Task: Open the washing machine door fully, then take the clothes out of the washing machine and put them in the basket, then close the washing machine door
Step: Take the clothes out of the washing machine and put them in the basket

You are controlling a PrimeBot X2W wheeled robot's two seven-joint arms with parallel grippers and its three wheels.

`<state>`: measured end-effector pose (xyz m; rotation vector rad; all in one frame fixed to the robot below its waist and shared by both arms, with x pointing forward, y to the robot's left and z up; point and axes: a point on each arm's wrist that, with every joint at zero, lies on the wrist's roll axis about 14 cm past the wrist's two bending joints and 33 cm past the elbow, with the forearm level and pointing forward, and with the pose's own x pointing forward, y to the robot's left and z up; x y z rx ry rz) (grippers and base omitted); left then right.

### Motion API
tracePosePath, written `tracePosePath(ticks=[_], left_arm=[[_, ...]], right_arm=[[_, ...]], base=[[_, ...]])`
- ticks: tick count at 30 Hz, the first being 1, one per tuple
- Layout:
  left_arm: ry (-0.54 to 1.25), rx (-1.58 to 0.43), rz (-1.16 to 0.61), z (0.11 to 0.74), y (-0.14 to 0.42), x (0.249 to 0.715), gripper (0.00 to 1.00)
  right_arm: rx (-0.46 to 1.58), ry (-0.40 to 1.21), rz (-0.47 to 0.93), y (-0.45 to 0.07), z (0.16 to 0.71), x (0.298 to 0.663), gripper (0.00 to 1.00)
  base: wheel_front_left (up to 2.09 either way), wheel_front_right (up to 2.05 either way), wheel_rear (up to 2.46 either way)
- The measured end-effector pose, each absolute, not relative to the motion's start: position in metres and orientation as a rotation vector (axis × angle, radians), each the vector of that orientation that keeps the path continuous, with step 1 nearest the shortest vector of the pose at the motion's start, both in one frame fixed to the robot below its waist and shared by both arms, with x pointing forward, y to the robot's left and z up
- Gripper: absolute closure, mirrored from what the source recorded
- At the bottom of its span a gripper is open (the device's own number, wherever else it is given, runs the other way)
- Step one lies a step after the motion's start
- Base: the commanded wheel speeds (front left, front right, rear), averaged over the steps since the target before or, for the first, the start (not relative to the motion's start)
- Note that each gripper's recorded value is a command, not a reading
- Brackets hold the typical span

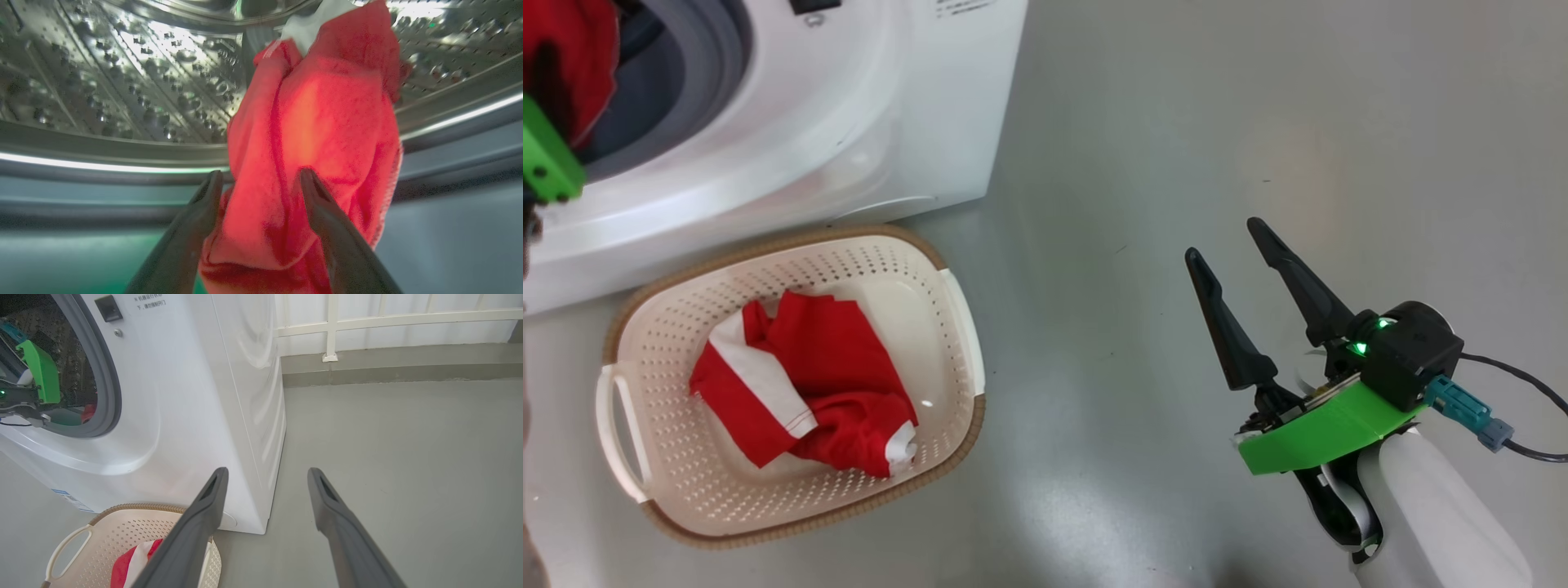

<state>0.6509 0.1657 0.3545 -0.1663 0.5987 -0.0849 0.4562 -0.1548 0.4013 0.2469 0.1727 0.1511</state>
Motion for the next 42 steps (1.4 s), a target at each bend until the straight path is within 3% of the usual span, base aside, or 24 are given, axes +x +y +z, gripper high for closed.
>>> tracePosePath(ticks=[7, 9, 16, 23, 36, 42], left_arm=[[0.696, -0.151, -0.098, 0.341, 0.162, 0.641, 0.00], [0.681, -0.135, -0.107, 0.343, 0.161, 0.642, 1.00], [0.572, -0.129, -0.108, 0.358, 0.162, 0.644, 1.00], [0.335, -0.166, -0.075, 0.397, 0.172, 0.655, 1.00], [0.064, -0.260, -0.050, 0.459, 0.183, 0.633, 1.00], [0.019, -0.239, -0.031, 0.466, 0.196, 0.598, 1.00]], right_arm=[[0.246, 0.170, 0.131, -0.162, 0.405, 0.450, 0.00], [0.246, 0.169, 0.130, -0.162, 0.406, 0.450, 0.00], [0.250, 0.162, 0.138, -0.159, 0.409, 0.451, 0.00], [0.255, 0.150, 0.156, -0.154, 0.413, 0.453, 0.00], [0.268, 0.105, 0.196, -0.142, 0.432, 0.453, 0.00], [0.270, 0.082, 0.216, -0.136, 0.443, 0.451, 0.00]], base=[[0.00, 0.00, 0.00], [0.00, 0.00, 0.00], [0.00, 0.00, 0.00], [0.00, 0.00, 0.00], [0.00, 0.00, 0.00], [0.00, 0.00, 0.00]])
